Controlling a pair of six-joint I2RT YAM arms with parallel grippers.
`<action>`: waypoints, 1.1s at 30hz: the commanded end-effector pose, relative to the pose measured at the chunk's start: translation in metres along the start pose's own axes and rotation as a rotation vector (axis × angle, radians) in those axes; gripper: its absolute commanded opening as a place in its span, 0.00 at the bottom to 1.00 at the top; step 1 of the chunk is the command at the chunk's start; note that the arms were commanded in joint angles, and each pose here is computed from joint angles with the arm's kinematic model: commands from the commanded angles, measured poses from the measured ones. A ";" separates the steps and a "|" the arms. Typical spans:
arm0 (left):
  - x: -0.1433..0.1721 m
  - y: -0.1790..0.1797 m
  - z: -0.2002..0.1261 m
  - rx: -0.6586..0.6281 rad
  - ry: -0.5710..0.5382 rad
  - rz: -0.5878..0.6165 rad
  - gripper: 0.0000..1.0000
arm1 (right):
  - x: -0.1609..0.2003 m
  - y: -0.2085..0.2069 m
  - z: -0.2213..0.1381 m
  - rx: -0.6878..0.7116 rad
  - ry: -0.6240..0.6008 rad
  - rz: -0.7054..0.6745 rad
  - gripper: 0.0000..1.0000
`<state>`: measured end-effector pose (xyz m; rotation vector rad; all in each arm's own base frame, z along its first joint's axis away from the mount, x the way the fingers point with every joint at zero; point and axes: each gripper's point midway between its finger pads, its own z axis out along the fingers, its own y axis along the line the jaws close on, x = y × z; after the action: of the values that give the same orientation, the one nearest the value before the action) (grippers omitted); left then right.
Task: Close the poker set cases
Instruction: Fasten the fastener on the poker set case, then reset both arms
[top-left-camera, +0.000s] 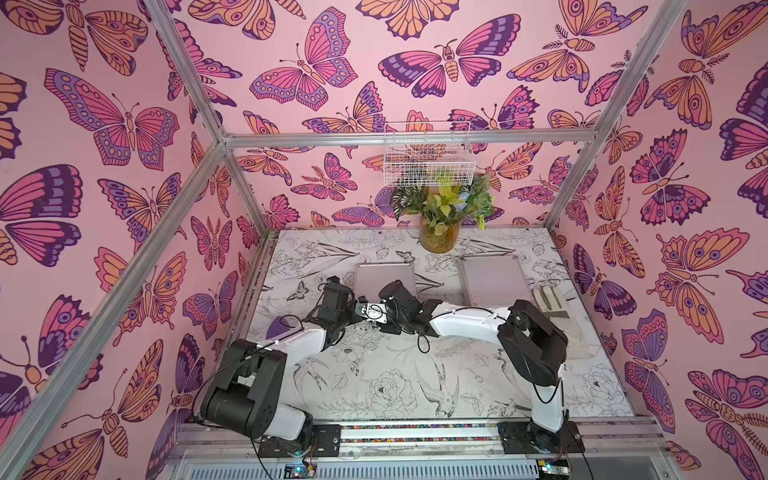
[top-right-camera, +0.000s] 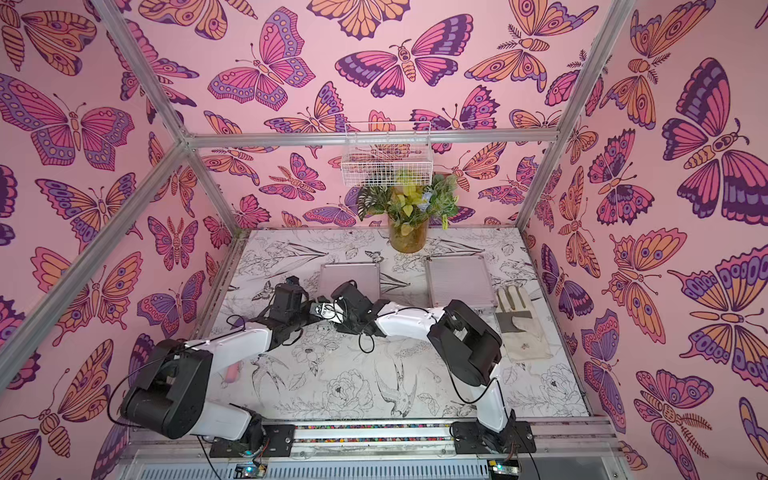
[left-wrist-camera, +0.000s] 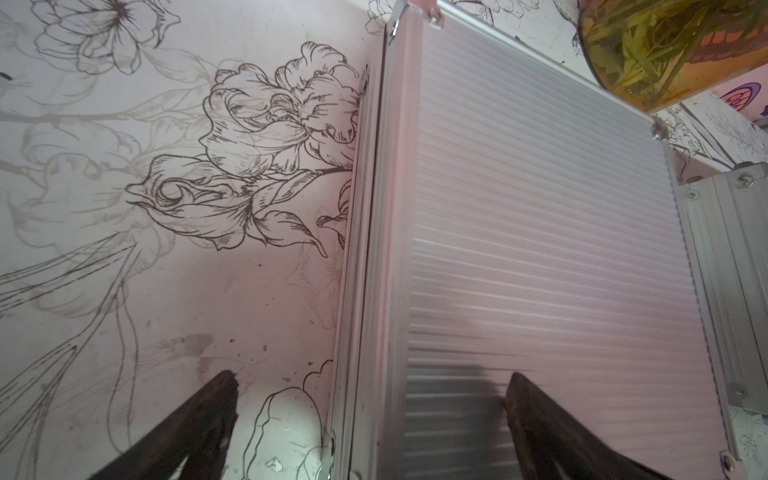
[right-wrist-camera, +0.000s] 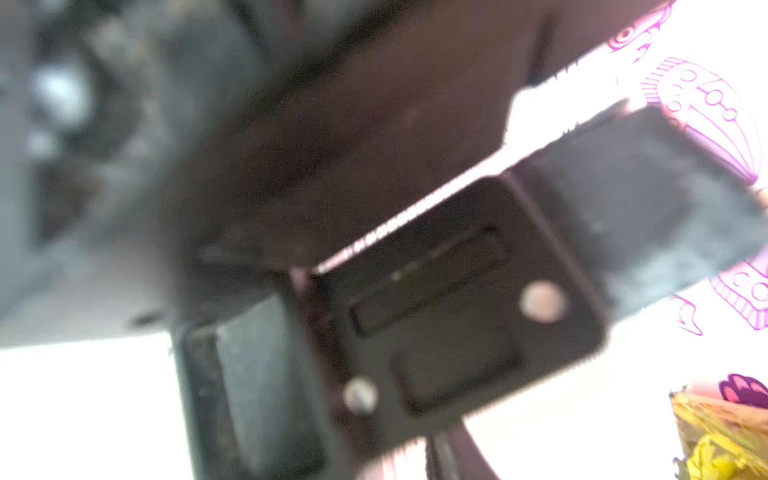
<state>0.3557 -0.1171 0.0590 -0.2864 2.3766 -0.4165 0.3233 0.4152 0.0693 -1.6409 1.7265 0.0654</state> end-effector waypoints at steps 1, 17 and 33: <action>0.064 0.043 -0.001 -0.145 0.216 0.046 0.99 | 0.137 0.059 0.014 -0.226 0.424 0.009 0.28; 0.043 0.034 -0.001 -0.136 0.183 0.107 1.00 | 0.077 -0.040 -0.018 -0.024 0.100 0.347 0.39; -0.041 0.049 -0.034 -0.267 -0.077 0.164 1.00 | 0.173 -0.147 -0.155 0.510 -0.030 0.846 0.62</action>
<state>0.3641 -0.0717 0.0842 -0.1963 2.3728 -0.0853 0.3892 0.2191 0.1425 -0.7504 2.0754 0.1382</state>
